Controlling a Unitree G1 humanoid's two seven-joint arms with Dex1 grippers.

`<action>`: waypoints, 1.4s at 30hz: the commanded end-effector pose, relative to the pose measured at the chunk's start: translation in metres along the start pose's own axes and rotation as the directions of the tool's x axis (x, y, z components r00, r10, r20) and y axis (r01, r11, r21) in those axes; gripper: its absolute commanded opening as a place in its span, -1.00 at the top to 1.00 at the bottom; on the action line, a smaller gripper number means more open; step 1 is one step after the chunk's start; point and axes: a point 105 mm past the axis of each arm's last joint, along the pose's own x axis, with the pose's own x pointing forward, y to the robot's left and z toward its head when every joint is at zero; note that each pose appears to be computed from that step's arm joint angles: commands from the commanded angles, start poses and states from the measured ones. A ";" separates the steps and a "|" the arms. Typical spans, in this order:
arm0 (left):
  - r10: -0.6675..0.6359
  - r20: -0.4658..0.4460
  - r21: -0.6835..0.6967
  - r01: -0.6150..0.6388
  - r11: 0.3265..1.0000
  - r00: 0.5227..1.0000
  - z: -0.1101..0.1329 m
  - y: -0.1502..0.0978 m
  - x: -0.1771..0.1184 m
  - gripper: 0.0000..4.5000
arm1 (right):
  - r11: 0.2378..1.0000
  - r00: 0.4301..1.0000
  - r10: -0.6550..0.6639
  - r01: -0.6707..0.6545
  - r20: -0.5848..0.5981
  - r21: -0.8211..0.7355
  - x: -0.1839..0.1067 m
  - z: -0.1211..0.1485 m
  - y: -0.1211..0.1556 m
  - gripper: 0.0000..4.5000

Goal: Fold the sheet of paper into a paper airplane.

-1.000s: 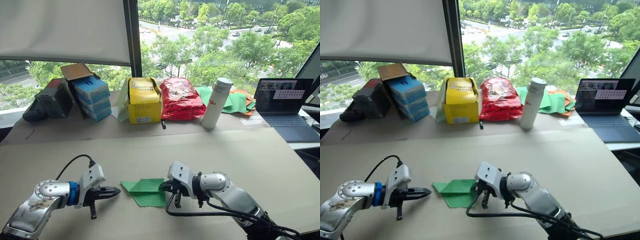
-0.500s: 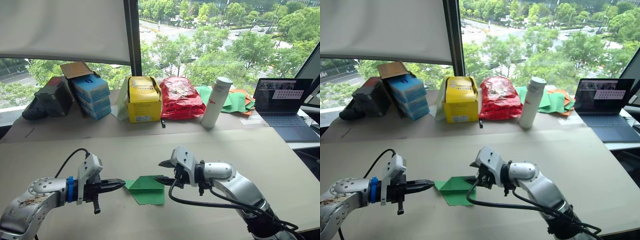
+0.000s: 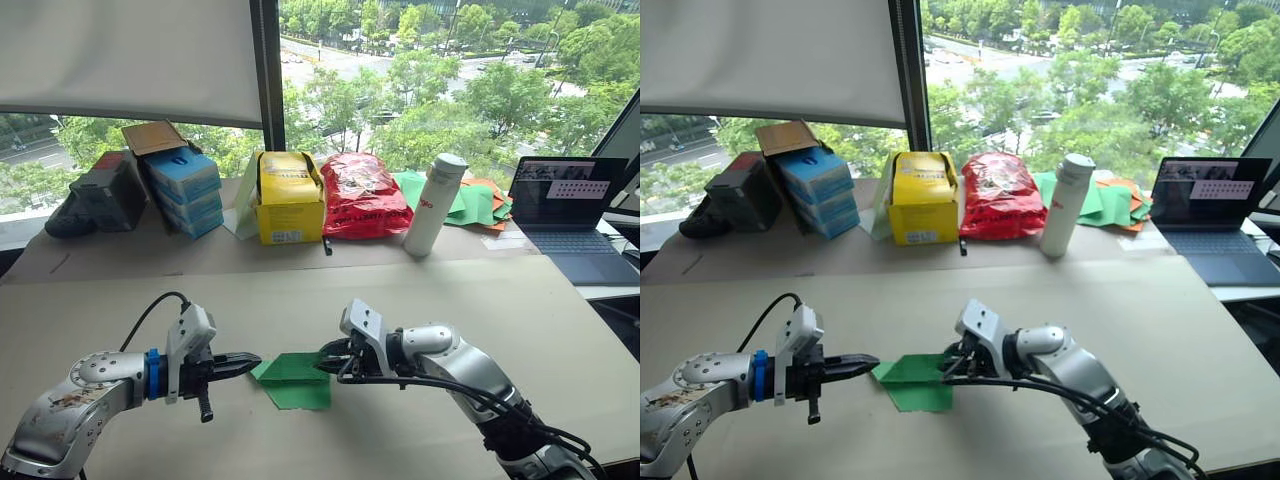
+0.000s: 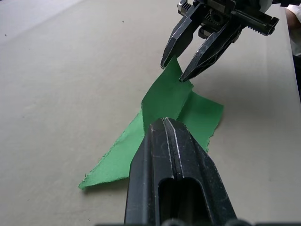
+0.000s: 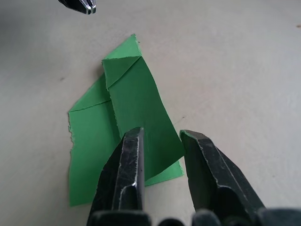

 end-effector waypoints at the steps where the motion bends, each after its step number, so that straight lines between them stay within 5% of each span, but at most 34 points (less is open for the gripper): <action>1: -0.013 0.018 0.039 0.012 0.999 1.000 0.009 -0.005 0.002 1.00 | 0.999 0.999 0.016 -0.015 0.034 -0.034 -0.001 0.007 0.004 0.97; 7: 0.000 0.027 0.044 -0.001 0.999 1.000 0.013 -0.001 0.000 1.00 | 0.996 0.999 0.011 -0.007 0.041 -0.090 -0.001 0.008 0.006 0.99; 12: 0.002 0.034 0.040 -0.003 0.999 0.999 0.014 0.002 0.002 1.00 | 0.976 0.989 -0.039 0.068 0.141 -0.209 -0.010 0.034 0.001 0.99; 15: -0.002 0.048 0.033 0.000 0.999 0.999 0.018 0.004 0.002 1.00 | 0.887 0.973 -0.107 0.186 0.204 -0.422 -0.025 0.055 -0.004 0.99; 22: -0.018 0.045 0.027 0.017 0.999 0.999 0.018 0.003 0.004 1.00 | 0.673 0.955 -0.177 0.294 0.238 -0.679 -0.032 0.052 0.005 0.99; 26: -0.026 0.042 0.023 0.025 0.999 0.999 0.019 0.002 0.004 1.00 | 0.411 0.927 -0.269 0.357 0.263 -0.839 -0.029 0.046 0.002 0.99; 34: -0.038 0.030 0.023 0.037 0.999 0.999 0.019 0.001 0.002 1.00 | 0.231 0.851 -0.350 0.484 0.392 -0.844 -0.041 0.066 -0.014 0.99; 37: -0.041 0.028 0.026 0.040 0.999 0.999 0.019 0.000 0.003 1.00 | 0.224 0.863 -0.347 0.457 0.368 -0.861 -0.036 0.060 -0.013 0.99; 42: -0.048 0.023 0.026 0.047 0.999 0.999 0.019 -0.001 0.003 1.00 | 0.352 0.951 -0.193 0.296 0.241 -0.888 -0.021 0.030 0.017 0.99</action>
